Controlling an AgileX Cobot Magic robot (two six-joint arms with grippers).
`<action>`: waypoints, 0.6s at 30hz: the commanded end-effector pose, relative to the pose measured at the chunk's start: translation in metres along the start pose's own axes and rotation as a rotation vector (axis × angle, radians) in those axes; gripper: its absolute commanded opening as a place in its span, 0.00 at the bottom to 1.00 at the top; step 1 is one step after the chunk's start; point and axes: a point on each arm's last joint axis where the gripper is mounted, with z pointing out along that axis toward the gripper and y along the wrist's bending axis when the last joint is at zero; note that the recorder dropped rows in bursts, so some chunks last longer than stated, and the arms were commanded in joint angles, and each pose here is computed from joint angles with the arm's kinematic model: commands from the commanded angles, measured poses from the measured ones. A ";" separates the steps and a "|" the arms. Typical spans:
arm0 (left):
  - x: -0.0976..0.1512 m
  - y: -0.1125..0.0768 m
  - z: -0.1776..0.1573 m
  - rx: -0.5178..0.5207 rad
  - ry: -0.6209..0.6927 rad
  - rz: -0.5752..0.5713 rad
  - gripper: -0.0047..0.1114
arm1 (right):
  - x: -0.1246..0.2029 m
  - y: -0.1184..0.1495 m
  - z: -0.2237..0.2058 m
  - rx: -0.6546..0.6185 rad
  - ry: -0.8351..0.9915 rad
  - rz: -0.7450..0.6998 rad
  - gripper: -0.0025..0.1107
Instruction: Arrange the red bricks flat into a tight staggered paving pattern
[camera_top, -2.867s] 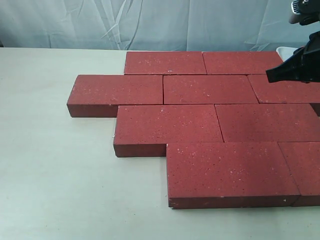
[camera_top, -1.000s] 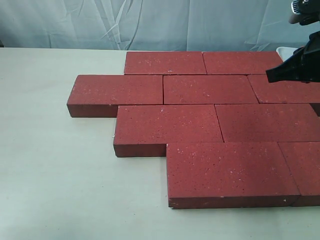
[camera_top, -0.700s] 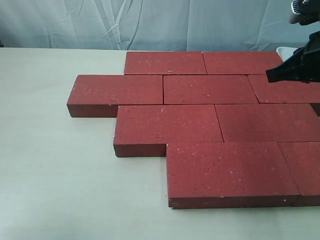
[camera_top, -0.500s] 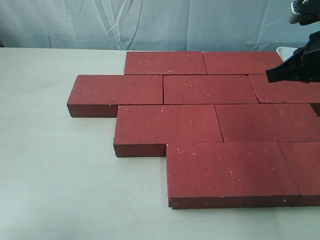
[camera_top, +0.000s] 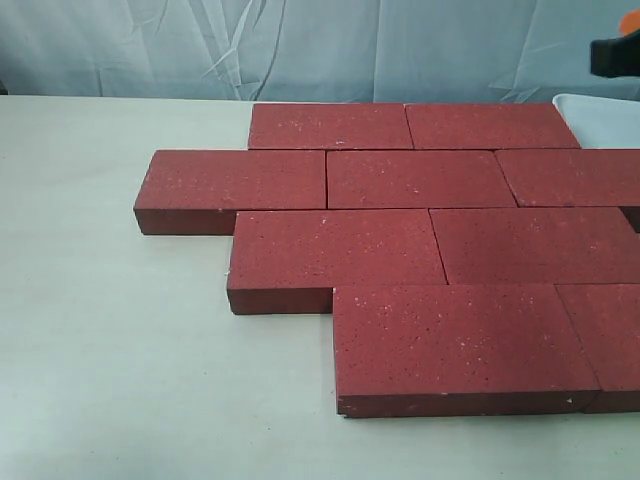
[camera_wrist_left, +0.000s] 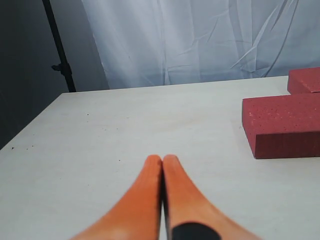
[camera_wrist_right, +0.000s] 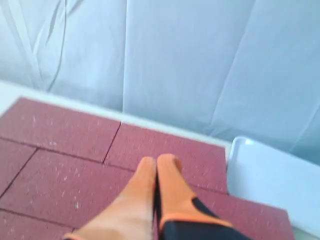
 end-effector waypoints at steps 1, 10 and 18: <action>0.001 0.000 0.000 -0.001 -0.002 -0.019 0.04 | 0.016 0.001 -0.044 0.045 -0.194 -0.018 0.02; 0.001 0.000 0.000 -0.001 -0.002 -0.019 0.04 | 0.097 -0.002 -0.094 0.204 -0.251 0.002 0.02; 0.001 0.000 0.000 -0.001 -0.002 -0.019 0.04 | 0.139 0.007 -0.103 0.216 -0.325 0.008 0.02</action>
